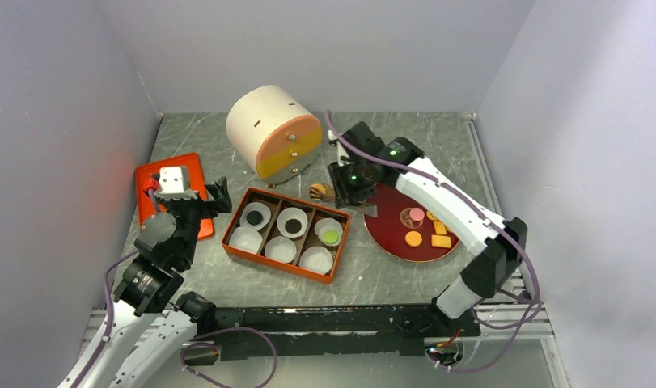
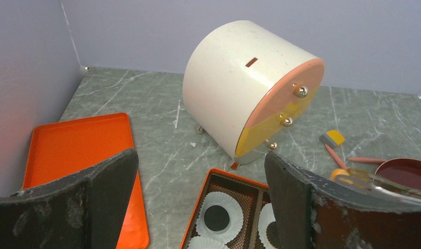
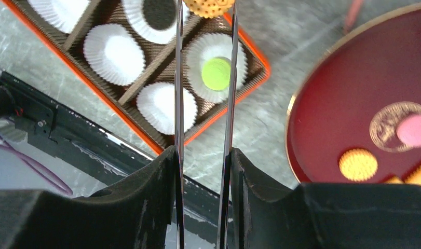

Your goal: Pack the cookies

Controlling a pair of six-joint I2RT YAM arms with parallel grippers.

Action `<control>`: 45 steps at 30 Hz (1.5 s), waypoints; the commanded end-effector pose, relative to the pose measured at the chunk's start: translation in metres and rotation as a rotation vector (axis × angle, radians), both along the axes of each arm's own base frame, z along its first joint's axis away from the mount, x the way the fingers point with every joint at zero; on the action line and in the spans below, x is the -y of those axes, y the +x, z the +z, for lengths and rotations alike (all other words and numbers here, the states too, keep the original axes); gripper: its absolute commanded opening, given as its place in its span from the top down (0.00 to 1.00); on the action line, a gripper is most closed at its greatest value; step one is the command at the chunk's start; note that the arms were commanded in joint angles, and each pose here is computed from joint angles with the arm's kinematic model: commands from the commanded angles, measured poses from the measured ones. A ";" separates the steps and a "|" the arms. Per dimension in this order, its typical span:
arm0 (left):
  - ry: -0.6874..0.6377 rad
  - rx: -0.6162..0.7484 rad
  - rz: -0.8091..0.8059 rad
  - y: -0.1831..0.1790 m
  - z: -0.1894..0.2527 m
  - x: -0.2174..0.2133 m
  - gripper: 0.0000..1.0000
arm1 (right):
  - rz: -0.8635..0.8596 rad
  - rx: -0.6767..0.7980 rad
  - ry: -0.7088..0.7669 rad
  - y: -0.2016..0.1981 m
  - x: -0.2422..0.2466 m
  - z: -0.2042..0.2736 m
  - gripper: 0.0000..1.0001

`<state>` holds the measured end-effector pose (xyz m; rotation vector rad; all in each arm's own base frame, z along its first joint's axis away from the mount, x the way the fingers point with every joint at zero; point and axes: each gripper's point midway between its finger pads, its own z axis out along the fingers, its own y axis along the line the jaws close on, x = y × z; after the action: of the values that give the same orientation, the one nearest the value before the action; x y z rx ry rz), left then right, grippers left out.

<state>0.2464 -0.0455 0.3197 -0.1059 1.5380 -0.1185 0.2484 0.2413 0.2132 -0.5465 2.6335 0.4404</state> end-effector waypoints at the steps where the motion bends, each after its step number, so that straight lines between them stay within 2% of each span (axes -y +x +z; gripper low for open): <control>1: -0.016 0.025 0.016 0.000 0.010 -0.004 0.03 | 0.134 0.117 0.059 0.009 -0.051 0.020 0.73; 11: -0.027 0.026 0.035 -0.002 0.012 -0.008 0.04 | 0.396 0.136 0.069 -0.018 -0.136 0.012 0.73; 16: -0.040 0.025 0.068 -0.005 0.013 -0.014 0.04 | 0.479 0.120 0.065 -0.030 -0.161 0.002 0.73; 37: -0.054 0.031 0.105 -0.008 0.014 -0.022 0.03 | 0.622 0.041 0.009 -0.055 -0.207 -0.048 0.72; 45: -0.050 0.028 0.093 -0.007 0.013 -0.020 0.04 | 0.627 0.039 -0.002 -0.055 -0.209 -0.052 0.61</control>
<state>0.2429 -0.0285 0.3145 -0.1874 1.5491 -0.0580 0.1898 0.4384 0.1435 -1.3683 2.4465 0.5521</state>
